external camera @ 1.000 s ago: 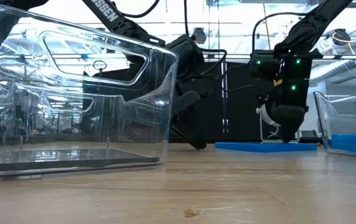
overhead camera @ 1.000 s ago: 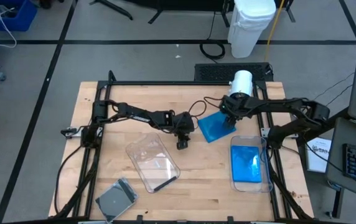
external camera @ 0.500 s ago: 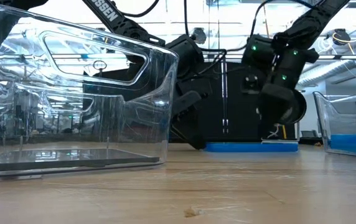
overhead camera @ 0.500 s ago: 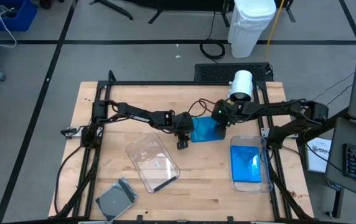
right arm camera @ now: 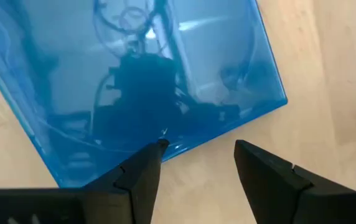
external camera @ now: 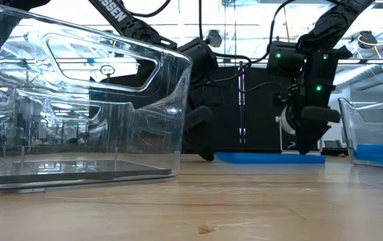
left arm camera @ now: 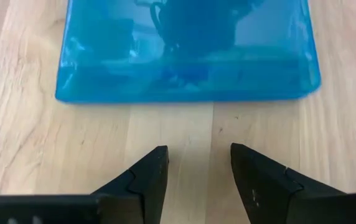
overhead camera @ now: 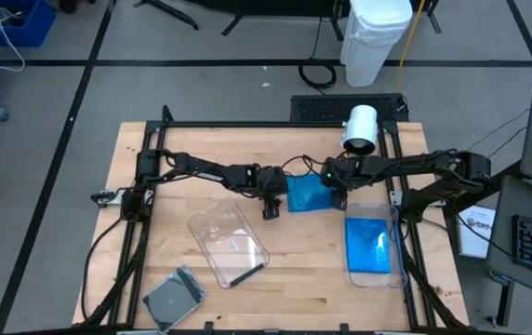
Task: Pick & place jewel cases by type
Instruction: Put the blue disc case into the right transparent bin
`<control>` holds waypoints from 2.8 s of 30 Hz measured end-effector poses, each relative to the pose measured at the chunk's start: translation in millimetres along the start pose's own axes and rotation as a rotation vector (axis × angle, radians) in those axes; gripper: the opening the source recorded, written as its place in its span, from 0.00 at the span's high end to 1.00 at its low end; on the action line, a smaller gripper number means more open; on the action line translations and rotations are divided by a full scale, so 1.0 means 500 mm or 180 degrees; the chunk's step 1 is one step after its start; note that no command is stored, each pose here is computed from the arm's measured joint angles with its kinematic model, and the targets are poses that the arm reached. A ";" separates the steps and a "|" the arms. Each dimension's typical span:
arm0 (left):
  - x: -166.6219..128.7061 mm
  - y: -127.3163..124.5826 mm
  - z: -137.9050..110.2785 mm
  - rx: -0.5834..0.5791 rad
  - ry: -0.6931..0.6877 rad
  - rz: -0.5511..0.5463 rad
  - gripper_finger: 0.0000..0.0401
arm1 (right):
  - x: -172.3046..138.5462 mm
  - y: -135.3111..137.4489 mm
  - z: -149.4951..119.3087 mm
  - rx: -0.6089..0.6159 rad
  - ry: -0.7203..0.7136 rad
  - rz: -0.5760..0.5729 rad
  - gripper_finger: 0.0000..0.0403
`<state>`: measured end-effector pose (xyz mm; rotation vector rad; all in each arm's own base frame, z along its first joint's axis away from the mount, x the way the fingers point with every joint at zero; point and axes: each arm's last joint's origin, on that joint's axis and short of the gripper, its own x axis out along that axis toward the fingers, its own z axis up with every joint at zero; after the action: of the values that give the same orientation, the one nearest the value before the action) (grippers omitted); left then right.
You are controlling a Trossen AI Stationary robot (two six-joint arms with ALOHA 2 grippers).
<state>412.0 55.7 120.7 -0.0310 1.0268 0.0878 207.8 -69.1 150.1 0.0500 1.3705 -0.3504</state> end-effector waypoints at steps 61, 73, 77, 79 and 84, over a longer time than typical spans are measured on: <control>0.002 0.012 0.005 -0.0123 -0.0132 -0.0003 0.55 | -0.001 -0.017 0.058 -0.0243 -0.0375 0.0096 0.51; 0.002 0.012 0.005 -0.0110 -0.0121 -0.0012 0.55 | -0.052 -0.003 0.052 -0.0298 -0.0617 0.0028 0.51; 0.002 0.012 0.004 -0.0106 -0.0107 -0.0015 0.55 | -0.064 0.003 0.051 -0.0333 -0.0694 0.0029 0.51; 0.001 0.012 0.004 -0.0106 -0.0102 -0.0016 0.55 | -0.070 0.004 0.050 -0.0340 -0.0730 0.0030 0.51; 0.002 0.012 0.004 -0.0108 -0.0095 -0.0016 0.55 | -0.083 0.004 0.049 -0.0292 -0.0825 0.0034 0.51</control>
<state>413.4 61.8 121.1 -0.0628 0.9953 0.1008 224.9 -64.0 194.8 -0.0621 1.1277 -0.2742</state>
